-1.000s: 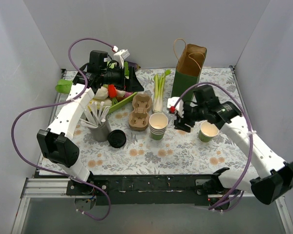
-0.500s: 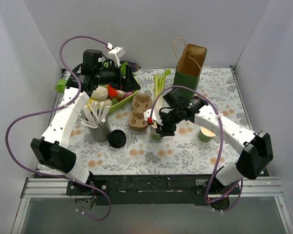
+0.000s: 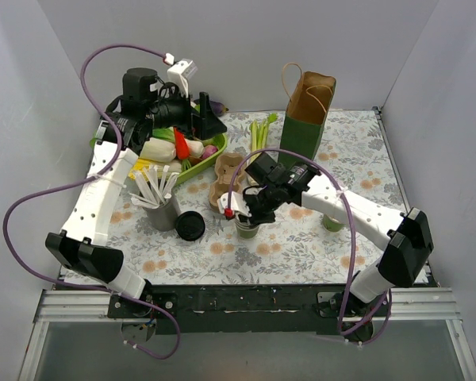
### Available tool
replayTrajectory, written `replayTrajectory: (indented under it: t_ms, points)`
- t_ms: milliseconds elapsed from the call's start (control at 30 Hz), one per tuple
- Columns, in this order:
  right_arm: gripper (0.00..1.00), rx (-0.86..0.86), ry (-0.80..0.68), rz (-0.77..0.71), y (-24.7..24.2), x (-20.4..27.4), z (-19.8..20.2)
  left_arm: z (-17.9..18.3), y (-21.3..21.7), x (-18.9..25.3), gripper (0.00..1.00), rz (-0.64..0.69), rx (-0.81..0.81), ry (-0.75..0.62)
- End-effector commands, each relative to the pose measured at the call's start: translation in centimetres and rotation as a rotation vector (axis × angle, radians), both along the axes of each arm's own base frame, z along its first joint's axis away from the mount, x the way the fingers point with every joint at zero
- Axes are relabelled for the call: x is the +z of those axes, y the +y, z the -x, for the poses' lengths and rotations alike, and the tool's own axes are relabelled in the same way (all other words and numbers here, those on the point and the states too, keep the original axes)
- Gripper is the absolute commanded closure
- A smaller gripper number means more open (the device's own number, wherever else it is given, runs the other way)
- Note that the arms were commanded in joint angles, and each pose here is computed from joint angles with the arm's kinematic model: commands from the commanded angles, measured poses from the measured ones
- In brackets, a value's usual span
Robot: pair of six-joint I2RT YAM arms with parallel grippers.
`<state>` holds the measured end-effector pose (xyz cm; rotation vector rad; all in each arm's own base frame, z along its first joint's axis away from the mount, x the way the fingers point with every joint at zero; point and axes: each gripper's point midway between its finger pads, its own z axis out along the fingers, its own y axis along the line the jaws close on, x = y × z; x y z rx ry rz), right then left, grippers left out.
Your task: Pack the takeout coffee
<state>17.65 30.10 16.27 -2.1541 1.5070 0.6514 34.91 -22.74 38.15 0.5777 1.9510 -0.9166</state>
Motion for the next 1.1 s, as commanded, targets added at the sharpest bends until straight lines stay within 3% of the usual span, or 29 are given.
replayTrajectory:
  t_ms: [0, 333, 533, 800, 1067]
  points:
    - [0.98, 0.119, -0.003, -0.061, 1.9, 3.0, 3.3, -0.1, 0.5, 4.6, 0.05, 0.028, 0.026, -0.136]
    - [0.99, 0.36, -0.02, -0.166, 9.9, 5.6, 9.2, -2.2, 0.2, 10.9, 0.04, 0.116, 0.079, -0.292]
    - [0.99, 0.424, -0.032, -0.21, 16.0, 6.1, 11.0, -1.0, 0.9, 14.2, 0.02, 0.147, 0.094, -0.382]
    - [0.99, 0.487, -0.096, -0.26, 22.1, 5.8, 12.1, 1.3, 1.5, 15.3, 0.02, 0.16, 0.083, -0.413]
    - [0.99, 0.483, -0.119, -0.263, 24.7, 3.6, 12.2, 2.5, 2.0, 14.7, 0.02, 0.143, 0.085, -0.407]
